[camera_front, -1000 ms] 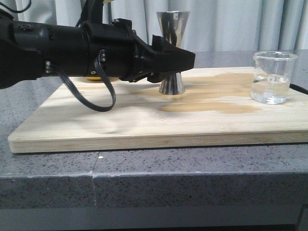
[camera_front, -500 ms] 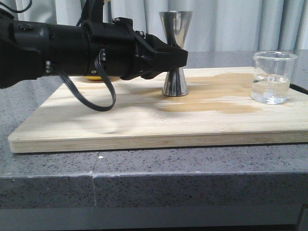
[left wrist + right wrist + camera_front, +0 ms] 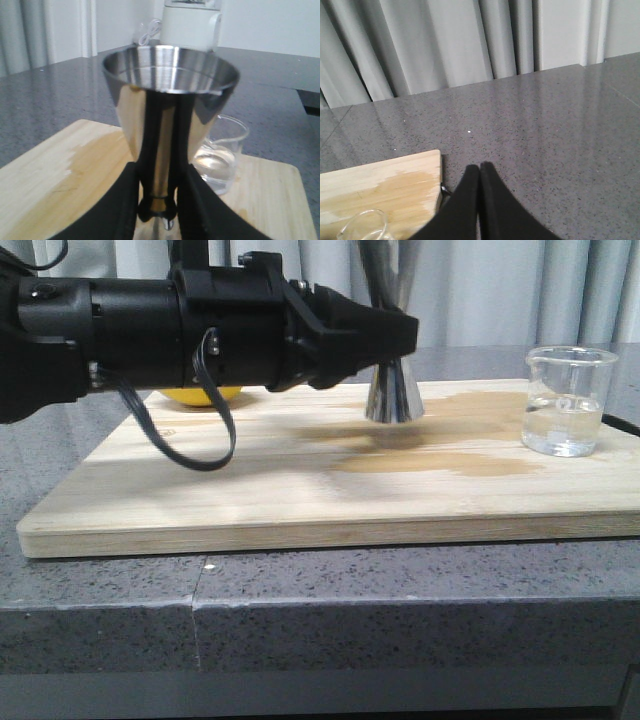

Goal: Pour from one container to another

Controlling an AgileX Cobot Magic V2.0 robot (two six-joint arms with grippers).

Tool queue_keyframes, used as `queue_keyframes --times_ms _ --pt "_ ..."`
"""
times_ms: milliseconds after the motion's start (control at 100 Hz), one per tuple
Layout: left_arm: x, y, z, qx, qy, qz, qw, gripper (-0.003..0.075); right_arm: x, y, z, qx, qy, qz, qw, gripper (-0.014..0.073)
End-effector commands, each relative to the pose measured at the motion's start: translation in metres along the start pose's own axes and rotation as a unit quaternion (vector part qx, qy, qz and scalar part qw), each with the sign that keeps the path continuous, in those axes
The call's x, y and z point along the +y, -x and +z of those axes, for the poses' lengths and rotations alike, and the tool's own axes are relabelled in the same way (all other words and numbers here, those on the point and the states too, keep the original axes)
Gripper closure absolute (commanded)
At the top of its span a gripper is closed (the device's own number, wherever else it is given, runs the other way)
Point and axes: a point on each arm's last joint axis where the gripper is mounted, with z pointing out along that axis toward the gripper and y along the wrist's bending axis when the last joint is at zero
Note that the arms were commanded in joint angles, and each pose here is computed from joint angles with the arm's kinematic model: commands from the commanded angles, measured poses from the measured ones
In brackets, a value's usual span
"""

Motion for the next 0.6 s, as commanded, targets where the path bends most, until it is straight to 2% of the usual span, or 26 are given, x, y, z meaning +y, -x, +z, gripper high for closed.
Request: queue_keyframes --times_ms 0,140,300,470,520,590 --pt "-0.011 0.034 -0.001 -0.061 -0.037 0.001 0.997 0.0587 0.005 0.017 0.001 -0.049 0.02 -0.007 0.999 0.0666" --pt "-0.014 0.04 -0.004 -0.041 -0.039 -0.012 0.998 0.0587 0.013 0.009 0.005 -0.054 0.062 -0.01 0.997 0.0666" --pt "-0.017 0.058 -0.011 -0.032 -0.021 -0.018 0.999 0.0587 0.025 -0.014 0.009 -0.09 0.136 -0.036 0.986 0.0666" --pt "-0.028 0.084 -0.022 -0.053 -0.026 0.001 0.998 0.0587 0.027 -0.049 0.024 -0.059 0.154 -0.04 0.985 0.0656" --pt "-0.029 0.09 -0.025 -0.056 -0.021 -0.001 0.998 0.0587 0.028 -0.056 0.028 -0.05 0.158 -0.04 0.985 0.0628" --pt "-0.031 0.096 -0.029 -0.057 -0.015 0.007 0.998 0.0587 0.029 -0.063 0.034 -0.044 0.165 -0.039 0.985 0.0536"
